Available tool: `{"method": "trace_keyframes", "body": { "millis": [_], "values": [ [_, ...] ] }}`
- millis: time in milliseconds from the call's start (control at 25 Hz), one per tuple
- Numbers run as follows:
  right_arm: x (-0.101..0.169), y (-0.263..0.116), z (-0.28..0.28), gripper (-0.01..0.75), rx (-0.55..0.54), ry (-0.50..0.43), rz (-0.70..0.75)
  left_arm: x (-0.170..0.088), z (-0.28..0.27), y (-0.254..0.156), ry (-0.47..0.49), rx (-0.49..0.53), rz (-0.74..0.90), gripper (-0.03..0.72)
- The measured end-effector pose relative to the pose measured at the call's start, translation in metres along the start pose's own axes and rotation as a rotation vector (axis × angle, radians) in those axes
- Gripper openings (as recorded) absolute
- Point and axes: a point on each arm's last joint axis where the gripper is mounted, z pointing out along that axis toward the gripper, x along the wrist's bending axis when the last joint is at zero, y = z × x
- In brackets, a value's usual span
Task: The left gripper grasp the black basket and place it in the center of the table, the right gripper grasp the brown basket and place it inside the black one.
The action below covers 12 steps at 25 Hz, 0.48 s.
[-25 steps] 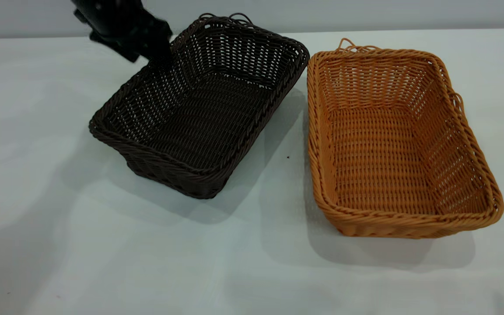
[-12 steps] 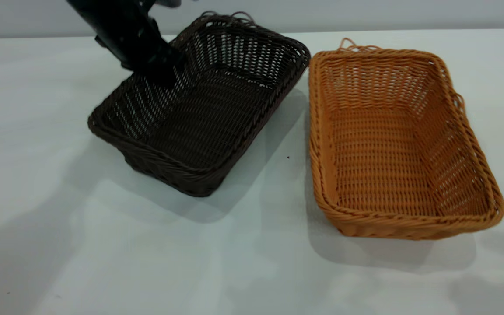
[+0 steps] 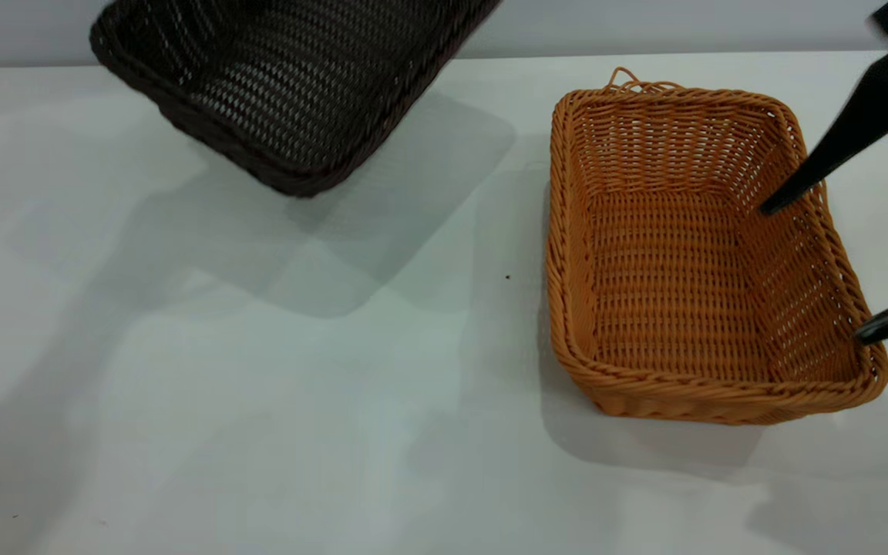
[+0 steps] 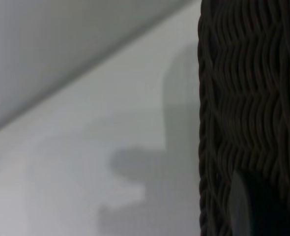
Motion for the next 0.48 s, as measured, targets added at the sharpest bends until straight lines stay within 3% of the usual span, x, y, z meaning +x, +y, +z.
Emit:
{"method": "trace_keyframes", "body": {
  "millis": [320, 480],
  "values": [
    [-0.023, 0.030, 0.052, 0.565, 0.097, -0.078, 0.181, 0.001, 0.000, 0.001, 0.008, -0.010, 0.003, 0.078],
    [-0.034, 0.042, 0.070, 0.565, 0.082, -0.101, 0.207, 0.001, 0.000, 0.001, 0.010, -0.013, 0.004, 0.078]
  ]
}}
